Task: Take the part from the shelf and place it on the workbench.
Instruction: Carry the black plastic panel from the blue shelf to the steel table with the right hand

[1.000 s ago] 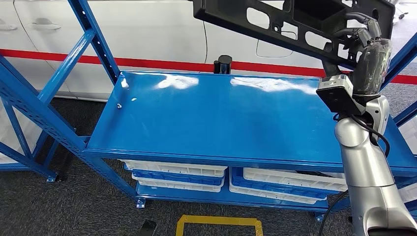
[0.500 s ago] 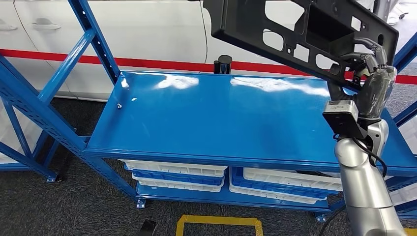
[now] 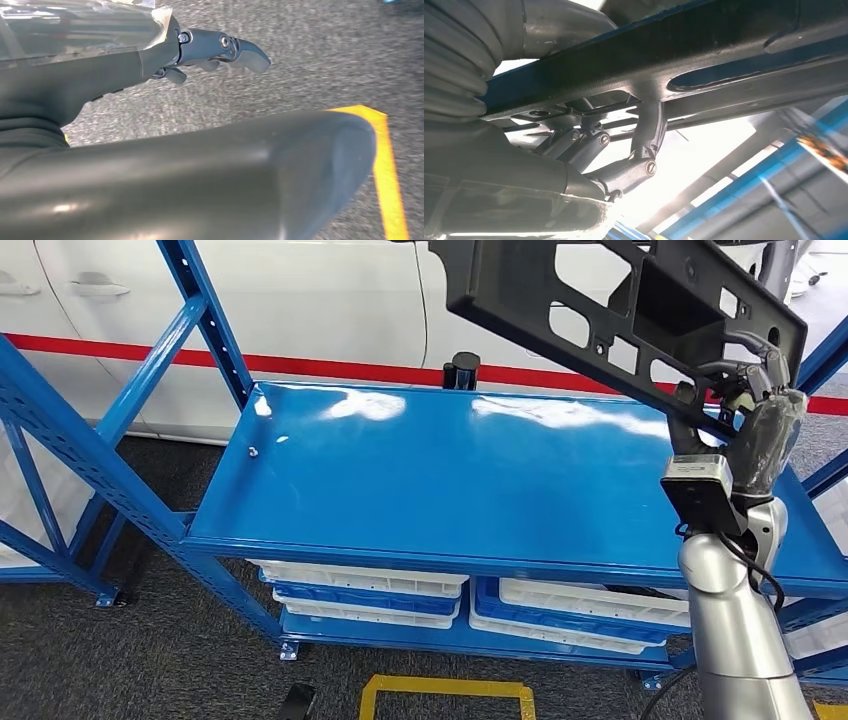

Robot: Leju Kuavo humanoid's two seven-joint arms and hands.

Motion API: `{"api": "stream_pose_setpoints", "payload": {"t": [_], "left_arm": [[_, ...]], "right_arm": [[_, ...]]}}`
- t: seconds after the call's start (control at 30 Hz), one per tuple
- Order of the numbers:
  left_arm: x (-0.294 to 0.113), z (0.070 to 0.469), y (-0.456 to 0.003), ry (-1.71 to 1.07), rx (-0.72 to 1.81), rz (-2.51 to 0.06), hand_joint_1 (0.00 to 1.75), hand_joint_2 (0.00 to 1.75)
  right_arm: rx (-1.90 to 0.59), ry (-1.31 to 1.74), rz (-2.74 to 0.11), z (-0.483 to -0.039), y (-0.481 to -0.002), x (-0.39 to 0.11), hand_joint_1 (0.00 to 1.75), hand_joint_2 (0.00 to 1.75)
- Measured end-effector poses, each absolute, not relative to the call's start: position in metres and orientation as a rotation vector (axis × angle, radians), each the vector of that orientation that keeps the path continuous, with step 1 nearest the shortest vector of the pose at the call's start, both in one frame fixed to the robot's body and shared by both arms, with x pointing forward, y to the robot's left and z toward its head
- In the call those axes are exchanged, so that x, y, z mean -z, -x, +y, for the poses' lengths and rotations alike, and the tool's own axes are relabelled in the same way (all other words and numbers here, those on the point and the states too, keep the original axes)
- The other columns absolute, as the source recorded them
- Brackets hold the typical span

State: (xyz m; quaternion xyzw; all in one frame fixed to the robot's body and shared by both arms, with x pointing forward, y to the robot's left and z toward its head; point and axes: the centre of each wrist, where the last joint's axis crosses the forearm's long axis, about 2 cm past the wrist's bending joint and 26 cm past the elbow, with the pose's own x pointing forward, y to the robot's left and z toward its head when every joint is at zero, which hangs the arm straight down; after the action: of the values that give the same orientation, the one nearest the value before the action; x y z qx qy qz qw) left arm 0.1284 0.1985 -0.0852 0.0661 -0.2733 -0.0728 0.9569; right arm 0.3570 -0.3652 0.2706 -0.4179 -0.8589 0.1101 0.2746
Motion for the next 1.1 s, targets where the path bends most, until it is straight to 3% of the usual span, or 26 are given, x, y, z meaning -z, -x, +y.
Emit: {"api": "stream_pose_setpoints", "payload": {"t": [1.1], "left_arm": [[0.088, 0.204, -0.124, -0.129, 0.076, -0.520, 0.00, 0.00]], "right_arm": [[-0.240, 1.108, -2.275, -0.364, -0.340, -0.240, 1.75, 1.75]]}}
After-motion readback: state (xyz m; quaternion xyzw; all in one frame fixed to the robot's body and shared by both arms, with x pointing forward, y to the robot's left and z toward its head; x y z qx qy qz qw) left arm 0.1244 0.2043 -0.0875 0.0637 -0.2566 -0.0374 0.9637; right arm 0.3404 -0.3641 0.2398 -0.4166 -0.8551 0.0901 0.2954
